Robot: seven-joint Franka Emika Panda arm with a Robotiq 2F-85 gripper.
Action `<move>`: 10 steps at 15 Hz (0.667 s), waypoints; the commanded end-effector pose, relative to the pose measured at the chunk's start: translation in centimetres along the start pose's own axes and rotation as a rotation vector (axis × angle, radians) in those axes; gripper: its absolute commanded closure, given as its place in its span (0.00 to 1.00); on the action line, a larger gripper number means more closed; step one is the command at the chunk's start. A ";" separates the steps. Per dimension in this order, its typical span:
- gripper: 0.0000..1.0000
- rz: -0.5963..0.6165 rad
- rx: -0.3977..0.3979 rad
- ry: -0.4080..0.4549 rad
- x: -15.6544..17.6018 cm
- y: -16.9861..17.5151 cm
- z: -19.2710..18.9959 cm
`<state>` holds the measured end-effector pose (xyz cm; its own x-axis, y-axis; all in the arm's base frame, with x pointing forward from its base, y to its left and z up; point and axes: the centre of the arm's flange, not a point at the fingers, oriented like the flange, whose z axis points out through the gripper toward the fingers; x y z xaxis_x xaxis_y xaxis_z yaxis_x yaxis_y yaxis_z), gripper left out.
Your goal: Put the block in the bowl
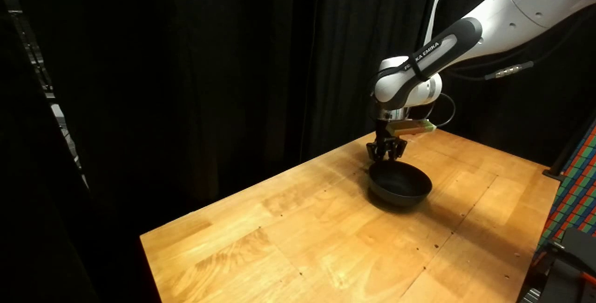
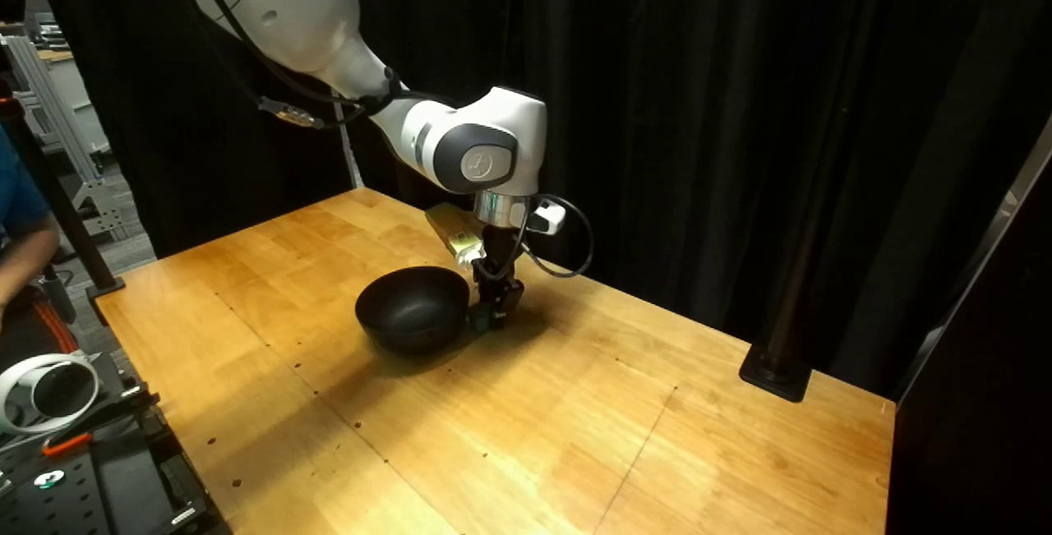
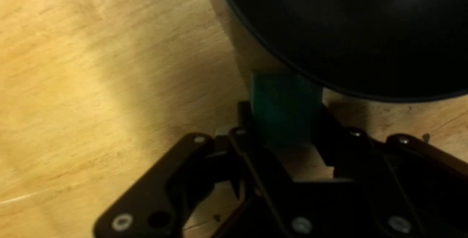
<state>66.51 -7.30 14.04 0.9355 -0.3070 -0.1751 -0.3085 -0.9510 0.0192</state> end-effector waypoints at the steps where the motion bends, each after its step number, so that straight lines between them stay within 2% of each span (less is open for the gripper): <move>1: 0.82 0.029 0.036 -0.007 -0.7 1.3 -4.7; 4: 0.82 0.059 0.031 0.042 -1.1 2.3 -9.5; 6: 0.82 0.071 0.054 0.046 -1.8 2.8 -12.5; 8: 0.82 0.086 0.089 -0.004 -3.5 3.1 -14.4; 10: 0.82 0.101 0.124 -0.098 -5.9 3.3 -14.5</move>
<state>66.00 -9.87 27.38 0.9096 -0.3738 -0.1813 -0.3861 -0.9217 -0.0368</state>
